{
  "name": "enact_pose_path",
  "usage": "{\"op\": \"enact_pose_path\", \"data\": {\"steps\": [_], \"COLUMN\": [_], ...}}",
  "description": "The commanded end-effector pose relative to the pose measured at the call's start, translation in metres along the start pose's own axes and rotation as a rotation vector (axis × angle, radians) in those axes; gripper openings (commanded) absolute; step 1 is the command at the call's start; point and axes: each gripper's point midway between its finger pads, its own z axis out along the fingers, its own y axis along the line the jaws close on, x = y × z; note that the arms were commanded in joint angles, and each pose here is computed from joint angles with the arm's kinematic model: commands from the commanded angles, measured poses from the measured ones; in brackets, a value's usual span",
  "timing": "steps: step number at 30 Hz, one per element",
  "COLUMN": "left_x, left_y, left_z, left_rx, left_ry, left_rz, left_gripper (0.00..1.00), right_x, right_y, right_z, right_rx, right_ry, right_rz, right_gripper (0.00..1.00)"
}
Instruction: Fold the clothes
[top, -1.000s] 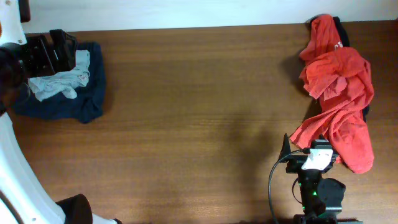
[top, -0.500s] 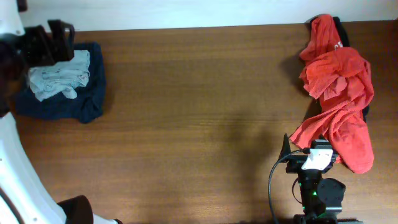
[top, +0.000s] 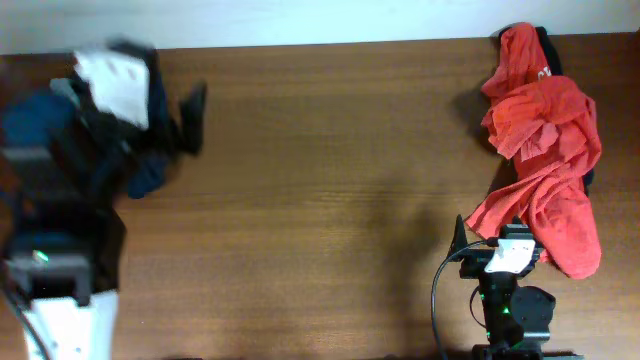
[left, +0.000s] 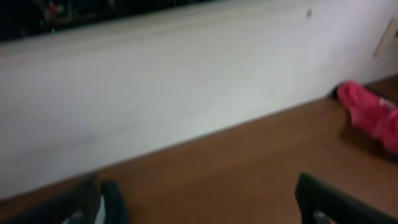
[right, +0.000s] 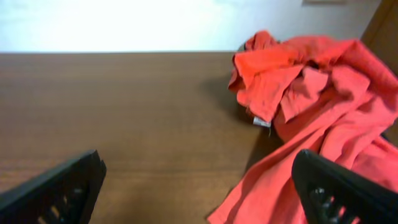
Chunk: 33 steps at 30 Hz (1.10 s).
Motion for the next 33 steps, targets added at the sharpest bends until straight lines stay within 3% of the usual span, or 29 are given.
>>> {"op": "enact_pose_path", "data": {"steps": [1, 12, 17, 26, 33], "left_x": [0.062, 0.185, 0.215, 0.267, 0.283], "left_y": [-0.013, -0.051, -0.056, -0.062, -0.059], "left_z": [-0.003, -0.028, -0.037, -0.035, -0.036], "left_rx": [0.004, 0.027, -0.001, -0.011, -0.033], "left_ry": [0.015, -0.133, -0.185, -0.153, -0.102], "left_rz": [0.016, 0.047, 0.064, 0.053, 0.037], "left_gripper": [0.99, 1.0, 1.0, 0.99, 0.99], "right_x": [0.005, 0.005, 0.005, 0.005, 0.005], "right_y": [-0.001, -0.001, -0.001, -0.001, -0.001], "right_z": [0.001, 0.001, 0.001, 0.001, 0.001], "right_rx": [0.005, 0.005, 0.005, 0.005, 0.005], "right_ry": [0.014, 0.014, 0.014, 0.014, 0.014], "right_rz": [0.008, 0.008, 0.008, 0.008, 0.008], "right_gripper": [0.98, 0.98, 0.98, 0.98, 0.98]}}
